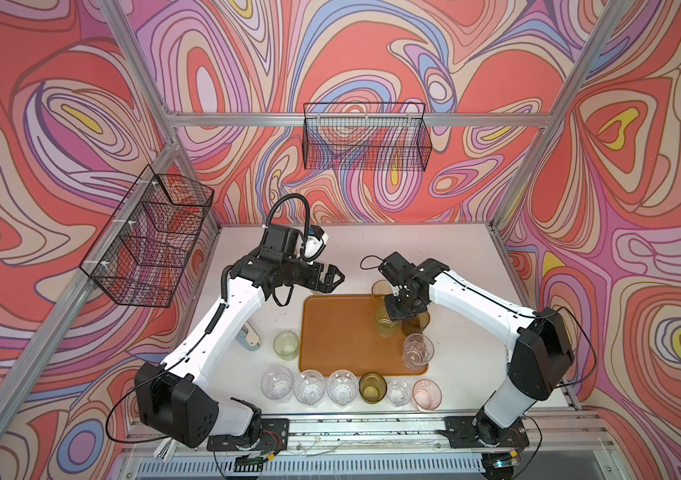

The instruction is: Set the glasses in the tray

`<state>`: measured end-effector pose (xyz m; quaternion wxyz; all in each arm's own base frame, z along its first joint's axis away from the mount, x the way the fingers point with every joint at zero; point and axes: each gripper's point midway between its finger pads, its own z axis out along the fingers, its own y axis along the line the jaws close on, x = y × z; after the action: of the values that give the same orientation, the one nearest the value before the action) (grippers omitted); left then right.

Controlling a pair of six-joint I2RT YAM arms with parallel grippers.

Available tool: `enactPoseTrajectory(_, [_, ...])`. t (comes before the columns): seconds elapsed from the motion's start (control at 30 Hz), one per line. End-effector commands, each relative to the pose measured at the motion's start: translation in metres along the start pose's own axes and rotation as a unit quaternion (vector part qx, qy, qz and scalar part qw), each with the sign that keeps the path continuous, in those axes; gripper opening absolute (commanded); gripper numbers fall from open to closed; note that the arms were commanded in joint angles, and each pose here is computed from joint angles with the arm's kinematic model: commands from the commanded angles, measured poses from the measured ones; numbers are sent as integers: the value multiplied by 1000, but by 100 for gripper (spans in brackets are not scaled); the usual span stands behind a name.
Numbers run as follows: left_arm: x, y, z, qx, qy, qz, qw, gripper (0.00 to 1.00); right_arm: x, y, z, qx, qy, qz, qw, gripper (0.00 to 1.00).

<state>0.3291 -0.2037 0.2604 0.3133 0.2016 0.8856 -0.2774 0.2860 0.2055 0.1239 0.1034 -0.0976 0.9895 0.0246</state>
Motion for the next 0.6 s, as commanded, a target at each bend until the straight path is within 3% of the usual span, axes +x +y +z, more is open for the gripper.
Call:
enactPoseTrajectory(0.0, [-2, -4, -2, 4, 3, 9, 1000, 100, -3, 0, 13, 12, -4, 7, 1000, 0])
enactPoseTrajectory(0.57, [-2, -5, -1, 5, 4, 9, 1000, 100, -5, -7, 30, 39, -3, 9, 999, 0])
